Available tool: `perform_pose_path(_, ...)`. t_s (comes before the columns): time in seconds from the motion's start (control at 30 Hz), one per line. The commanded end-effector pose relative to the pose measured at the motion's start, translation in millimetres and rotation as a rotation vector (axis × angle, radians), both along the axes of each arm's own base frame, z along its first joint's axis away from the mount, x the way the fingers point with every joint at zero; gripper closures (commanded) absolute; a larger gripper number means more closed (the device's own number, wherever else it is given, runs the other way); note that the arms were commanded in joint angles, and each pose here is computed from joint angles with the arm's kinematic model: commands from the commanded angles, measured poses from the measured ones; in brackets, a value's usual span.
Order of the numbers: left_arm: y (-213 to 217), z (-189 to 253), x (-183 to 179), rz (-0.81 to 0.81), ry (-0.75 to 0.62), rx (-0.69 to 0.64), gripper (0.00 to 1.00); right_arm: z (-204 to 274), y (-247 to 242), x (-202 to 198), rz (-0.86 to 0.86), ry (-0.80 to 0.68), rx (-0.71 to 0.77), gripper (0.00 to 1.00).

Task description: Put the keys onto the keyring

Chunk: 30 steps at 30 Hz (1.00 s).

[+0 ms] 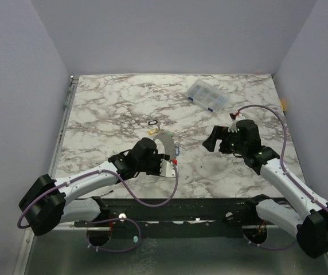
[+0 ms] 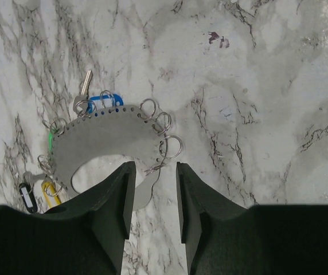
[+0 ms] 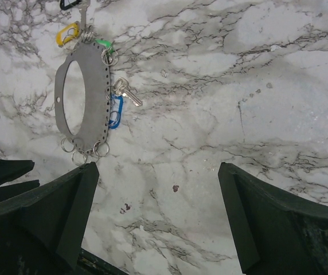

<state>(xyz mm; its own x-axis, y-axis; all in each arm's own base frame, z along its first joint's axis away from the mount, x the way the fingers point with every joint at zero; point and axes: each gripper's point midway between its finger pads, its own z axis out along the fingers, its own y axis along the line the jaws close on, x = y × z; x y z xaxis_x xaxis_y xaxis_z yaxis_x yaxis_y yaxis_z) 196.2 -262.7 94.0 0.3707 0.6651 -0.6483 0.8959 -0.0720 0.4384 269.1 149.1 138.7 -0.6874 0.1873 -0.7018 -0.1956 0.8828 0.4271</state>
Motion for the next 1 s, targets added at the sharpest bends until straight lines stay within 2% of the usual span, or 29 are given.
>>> perform_pose_path(0.0, -18, -2, -6, -0.175, -0.039, 0.008, 0.61, -7, 6, -1, 0.022, 0.006, 0.013, 0.02)
perform_pose_path(0.37, -29, -24, 11, -0.217, -0.048, 0.102, 0.64, -11, 7, 1, 0.044, 0.011, -0.005, 0.02)
perform_pose_path(0.53, -23, -11, 27, -0.065, -0.012, 0.088, 0.64, -9, 6, -1, 0.042, 0.011, -0.005, 0.02)
perform_pose_path(0.77, -15, 25, 31, 0.269, 0.141, -0.082, 0.55, -7, 12, -1, 0.057, 0.016, 0.014, 0.02)
perform_pose_path(0.97, 19, 44, 61, 0.765, 0.206, -0.221, 0.54, -4, 30, -5, 0.129, 0.002, 0.008, 0.02)
